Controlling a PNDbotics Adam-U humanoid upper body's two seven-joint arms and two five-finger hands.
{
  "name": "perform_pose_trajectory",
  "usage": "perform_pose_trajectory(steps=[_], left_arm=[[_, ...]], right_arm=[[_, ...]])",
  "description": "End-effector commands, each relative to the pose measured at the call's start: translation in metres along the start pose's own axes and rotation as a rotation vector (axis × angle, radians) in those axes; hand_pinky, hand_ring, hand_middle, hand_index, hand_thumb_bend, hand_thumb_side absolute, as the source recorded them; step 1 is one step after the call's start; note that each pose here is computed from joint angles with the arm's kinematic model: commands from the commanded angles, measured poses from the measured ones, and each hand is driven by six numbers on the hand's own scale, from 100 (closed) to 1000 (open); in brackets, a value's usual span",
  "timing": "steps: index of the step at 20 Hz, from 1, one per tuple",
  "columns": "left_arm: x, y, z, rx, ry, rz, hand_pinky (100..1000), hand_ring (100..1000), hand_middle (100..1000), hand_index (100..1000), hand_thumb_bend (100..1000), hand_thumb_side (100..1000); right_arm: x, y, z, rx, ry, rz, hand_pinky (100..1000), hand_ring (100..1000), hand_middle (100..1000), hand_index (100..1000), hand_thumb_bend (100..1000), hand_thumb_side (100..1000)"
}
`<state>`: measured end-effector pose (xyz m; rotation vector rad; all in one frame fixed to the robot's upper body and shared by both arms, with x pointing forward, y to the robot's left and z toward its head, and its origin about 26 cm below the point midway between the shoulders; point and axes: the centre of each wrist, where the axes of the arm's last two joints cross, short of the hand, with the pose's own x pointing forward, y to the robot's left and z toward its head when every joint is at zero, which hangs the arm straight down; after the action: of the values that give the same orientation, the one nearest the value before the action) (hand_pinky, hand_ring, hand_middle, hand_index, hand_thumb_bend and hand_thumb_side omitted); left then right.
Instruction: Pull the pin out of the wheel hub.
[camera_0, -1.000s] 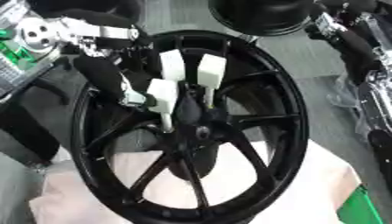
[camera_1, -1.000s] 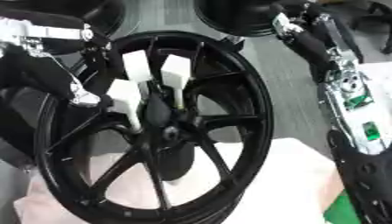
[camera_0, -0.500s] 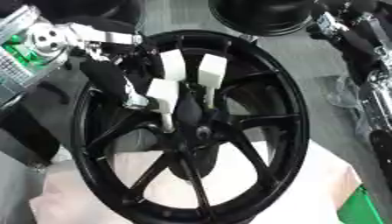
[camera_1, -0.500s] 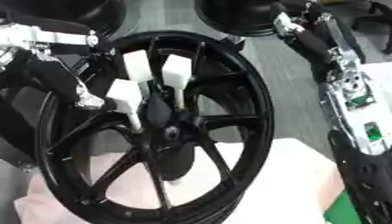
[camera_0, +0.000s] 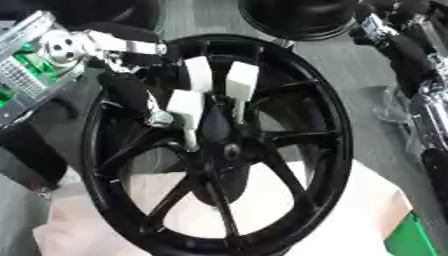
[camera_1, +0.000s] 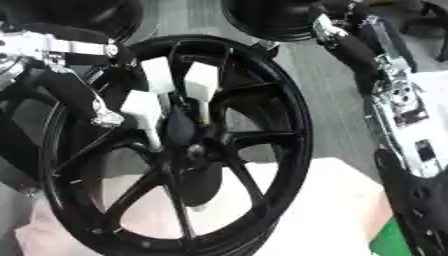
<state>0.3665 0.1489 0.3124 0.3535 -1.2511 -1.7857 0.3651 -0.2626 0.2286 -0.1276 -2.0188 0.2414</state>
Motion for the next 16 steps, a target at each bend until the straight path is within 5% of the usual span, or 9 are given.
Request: perform_pose_trajectory(steps=[1,16], left_arm=[[0.0002,0.0068,0.0049,-0.099,0.090,0.077,749,711,726,748,420,239],[-0.0014,0.0071,0.0010,-0.096,0.092,0.064,751,712,730,749,419,227]], right_arm=[[0.0094,-0.0018,-0.0035,0.003,-0.031,0.013,755,671,686,753,249,418],[0.0097,-0.0012,-0.0038,0.005,-0.033,0.011,755,673,687,753,245,420]])
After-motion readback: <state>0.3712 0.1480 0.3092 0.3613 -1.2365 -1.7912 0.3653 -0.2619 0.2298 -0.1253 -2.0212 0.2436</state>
